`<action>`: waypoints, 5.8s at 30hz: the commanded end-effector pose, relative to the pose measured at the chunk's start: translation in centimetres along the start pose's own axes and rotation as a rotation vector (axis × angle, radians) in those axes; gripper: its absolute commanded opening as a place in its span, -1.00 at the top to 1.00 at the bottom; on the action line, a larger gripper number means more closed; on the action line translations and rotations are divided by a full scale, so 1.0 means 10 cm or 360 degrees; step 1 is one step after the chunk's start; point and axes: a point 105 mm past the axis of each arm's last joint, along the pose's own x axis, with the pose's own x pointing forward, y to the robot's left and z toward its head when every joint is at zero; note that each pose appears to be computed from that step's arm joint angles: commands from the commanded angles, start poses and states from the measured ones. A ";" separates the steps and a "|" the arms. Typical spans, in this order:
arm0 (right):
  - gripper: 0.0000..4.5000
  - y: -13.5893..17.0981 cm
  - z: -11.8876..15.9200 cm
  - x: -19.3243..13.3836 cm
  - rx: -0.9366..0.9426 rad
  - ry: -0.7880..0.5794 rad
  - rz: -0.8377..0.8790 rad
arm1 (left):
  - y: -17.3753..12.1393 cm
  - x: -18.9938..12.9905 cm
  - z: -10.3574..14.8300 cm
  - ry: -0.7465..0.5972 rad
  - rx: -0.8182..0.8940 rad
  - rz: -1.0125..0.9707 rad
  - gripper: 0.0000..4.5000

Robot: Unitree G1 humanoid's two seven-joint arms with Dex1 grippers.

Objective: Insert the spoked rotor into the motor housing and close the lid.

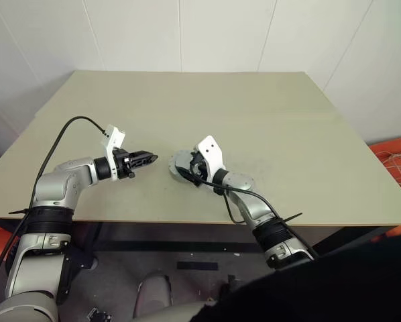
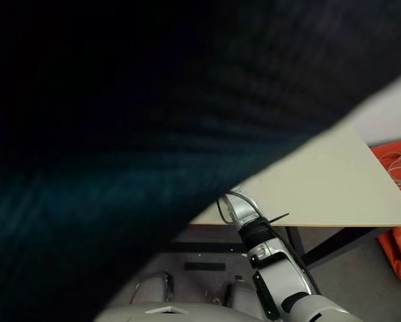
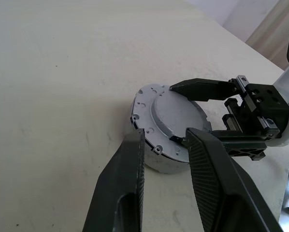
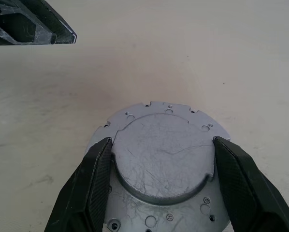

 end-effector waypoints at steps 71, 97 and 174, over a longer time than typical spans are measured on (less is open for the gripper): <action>-0.41 -0.05 -0.23 -0.04 -0.0024 0.0153 -0.0040 | -0.03 0.38 0.11 -0.0182 0.0026 0.0169 -0.85; -0.41 -0.07 -0.21 -0.03 -0.0022 0.0139 -0.0060 | -0.11 0.91 -0.18 0.0005 -0.0148 0.0164 0.98; -0.98 -0.77 0.64 -0.74 0.1662 0.0042 -0.0039 | -0.12 0.77 -0.39 0.0309 -0.0297 0.0131 1.00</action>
